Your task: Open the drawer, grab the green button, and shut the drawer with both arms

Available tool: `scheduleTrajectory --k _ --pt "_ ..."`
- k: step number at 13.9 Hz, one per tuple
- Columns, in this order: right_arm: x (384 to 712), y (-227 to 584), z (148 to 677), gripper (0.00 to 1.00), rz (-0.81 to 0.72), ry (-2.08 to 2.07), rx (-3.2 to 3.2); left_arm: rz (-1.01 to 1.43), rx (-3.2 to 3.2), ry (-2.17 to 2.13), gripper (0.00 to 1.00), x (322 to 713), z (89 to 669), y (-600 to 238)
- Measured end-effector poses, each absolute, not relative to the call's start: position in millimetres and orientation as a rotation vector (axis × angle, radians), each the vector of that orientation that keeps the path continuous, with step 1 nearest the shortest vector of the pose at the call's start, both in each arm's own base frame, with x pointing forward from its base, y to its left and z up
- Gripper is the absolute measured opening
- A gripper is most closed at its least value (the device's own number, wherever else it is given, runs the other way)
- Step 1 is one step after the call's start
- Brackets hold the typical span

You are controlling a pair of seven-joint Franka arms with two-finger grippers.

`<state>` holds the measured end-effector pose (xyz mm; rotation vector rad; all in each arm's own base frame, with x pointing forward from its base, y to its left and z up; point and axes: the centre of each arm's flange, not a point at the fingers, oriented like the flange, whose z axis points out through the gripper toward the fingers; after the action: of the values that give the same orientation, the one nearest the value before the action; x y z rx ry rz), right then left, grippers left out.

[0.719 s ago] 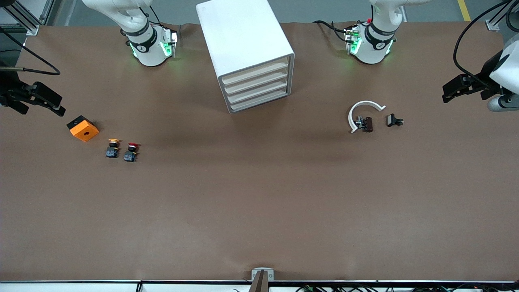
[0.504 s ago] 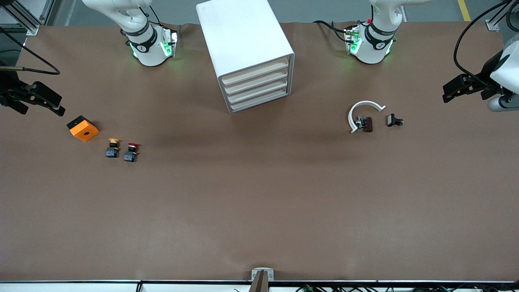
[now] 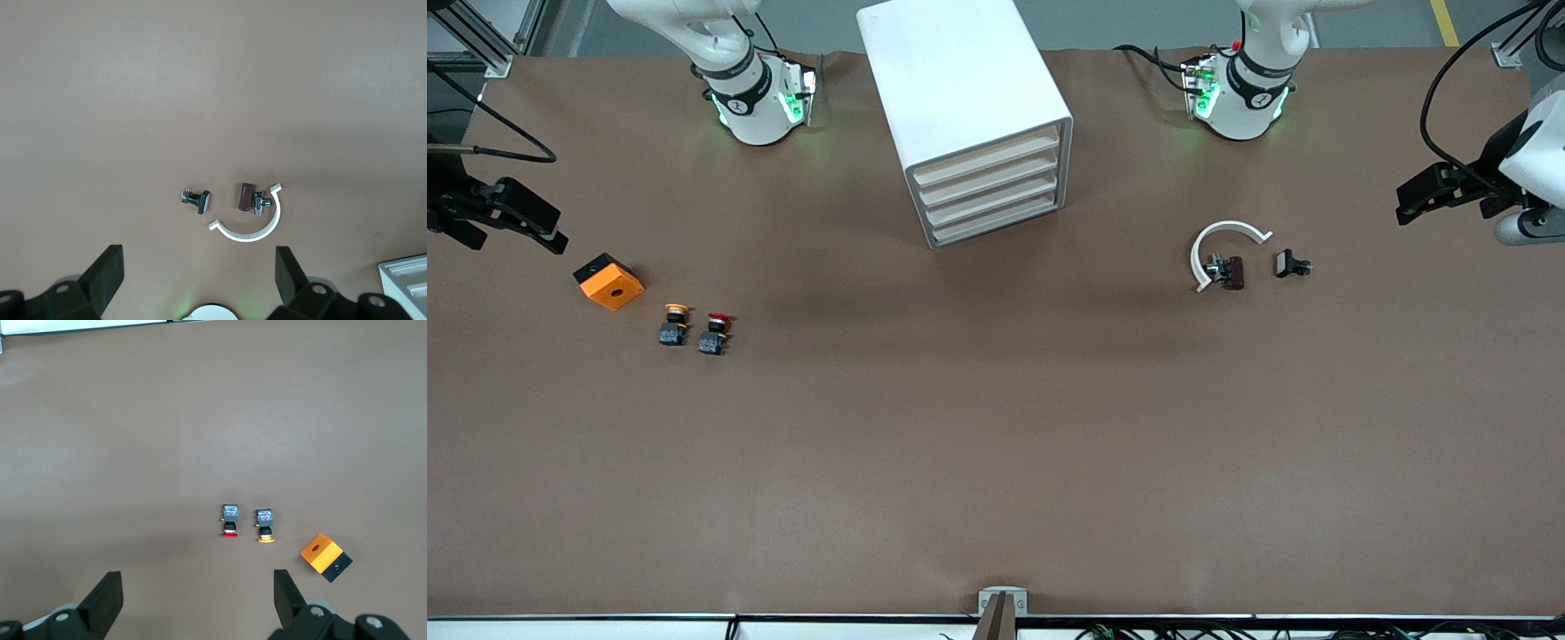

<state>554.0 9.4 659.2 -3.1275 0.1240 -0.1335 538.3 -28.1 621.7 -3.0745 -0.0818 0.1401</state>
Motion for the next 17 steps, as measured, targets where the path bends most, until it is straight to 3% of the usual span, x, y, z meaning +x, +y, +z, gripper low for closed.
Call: scheduleTrajectory --k 12,17 --pt "554 9 660 1.00 -0.134 0.124 -3.127 0.582 -3.033 -0.732 1.00 605 428 -109" --pt "554 9 660 1.00 -0.134 0.124 -3.127 0.734 -2.820 -1.064 1.00 606 346 -179"
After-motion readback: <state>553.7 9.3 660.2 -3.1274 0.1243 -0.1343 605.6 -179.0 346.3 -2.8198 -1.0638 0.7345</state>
